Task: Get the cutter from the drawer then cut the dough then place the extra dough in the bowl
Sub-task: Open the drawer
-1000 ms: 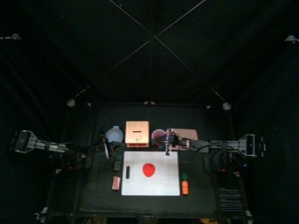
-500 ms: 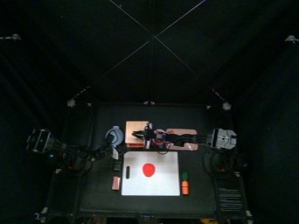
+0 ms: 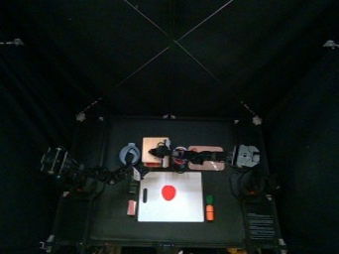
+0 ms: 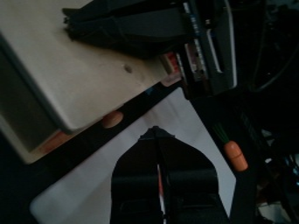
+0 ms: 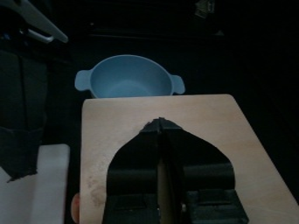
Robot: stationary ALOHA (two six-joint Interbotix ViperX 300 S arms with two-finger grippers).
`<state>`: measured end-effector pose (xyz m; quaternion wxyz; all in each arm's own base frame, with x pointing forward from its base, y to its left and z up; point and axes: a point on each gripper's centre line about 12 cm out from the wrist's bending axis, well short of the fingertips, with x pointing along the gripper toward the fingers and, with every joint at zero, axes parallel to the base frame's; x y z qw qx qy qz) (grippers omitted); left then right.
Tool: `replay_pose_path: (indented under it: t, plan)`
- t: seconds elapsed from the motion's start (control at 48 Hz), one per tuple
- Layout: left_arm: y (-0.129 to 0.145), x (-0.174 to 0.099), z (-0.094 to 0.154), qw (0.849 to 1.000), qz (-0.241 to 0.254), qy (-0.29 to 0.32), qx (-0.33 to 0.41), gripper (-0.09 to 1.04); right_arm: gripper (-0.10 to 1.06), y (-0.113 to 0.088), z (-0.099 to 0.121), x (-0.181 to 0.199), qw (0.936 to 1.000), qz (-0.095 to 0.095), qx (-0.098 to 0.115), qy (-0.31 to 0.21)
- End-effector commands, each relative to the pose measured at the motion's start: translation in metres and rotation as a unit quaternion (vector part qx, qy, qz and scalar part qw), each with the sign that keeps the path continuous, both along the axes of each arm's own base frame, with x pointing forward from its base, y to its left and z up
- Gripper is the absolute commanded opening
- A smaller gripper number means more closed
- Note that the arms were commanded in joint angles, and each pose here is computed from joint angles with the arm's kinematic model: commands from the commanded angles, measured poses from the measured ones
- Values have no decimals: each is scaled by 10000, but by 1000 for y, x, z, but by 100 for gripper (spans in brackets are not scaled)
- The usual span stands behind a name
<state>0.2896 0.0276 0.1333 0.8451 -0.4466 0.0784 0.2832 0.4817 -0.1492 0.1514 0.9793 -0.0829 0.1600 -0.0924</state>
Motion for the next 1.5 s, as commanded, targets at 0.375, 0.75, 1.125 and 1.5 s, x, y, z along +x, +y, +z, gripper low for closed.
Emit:
replay_pose_path:
  t: [0.375, 0.75, 1.125, 1.5]
  plan:
    - [-7, 24, -9, 9862, 539, -593, -1449, 75, 0, -3, 4, -1, 10000, -36, -13, 25]
    - [3, 36, -21, 9745, 1059, -659, -1866, 76, 0, 0, 3, 0, 10000, -14, -5, 24]
    - [20, 32, -35, 9685, 1534, -539, -1884, 76, 0, 0, 3, 0, 10000, -11, 1, 22]
    - [23, 34, -34, 9686, 1575, -617, -1823, 76, 0, -10, 14, 4, 9999, -96, -49, -123]
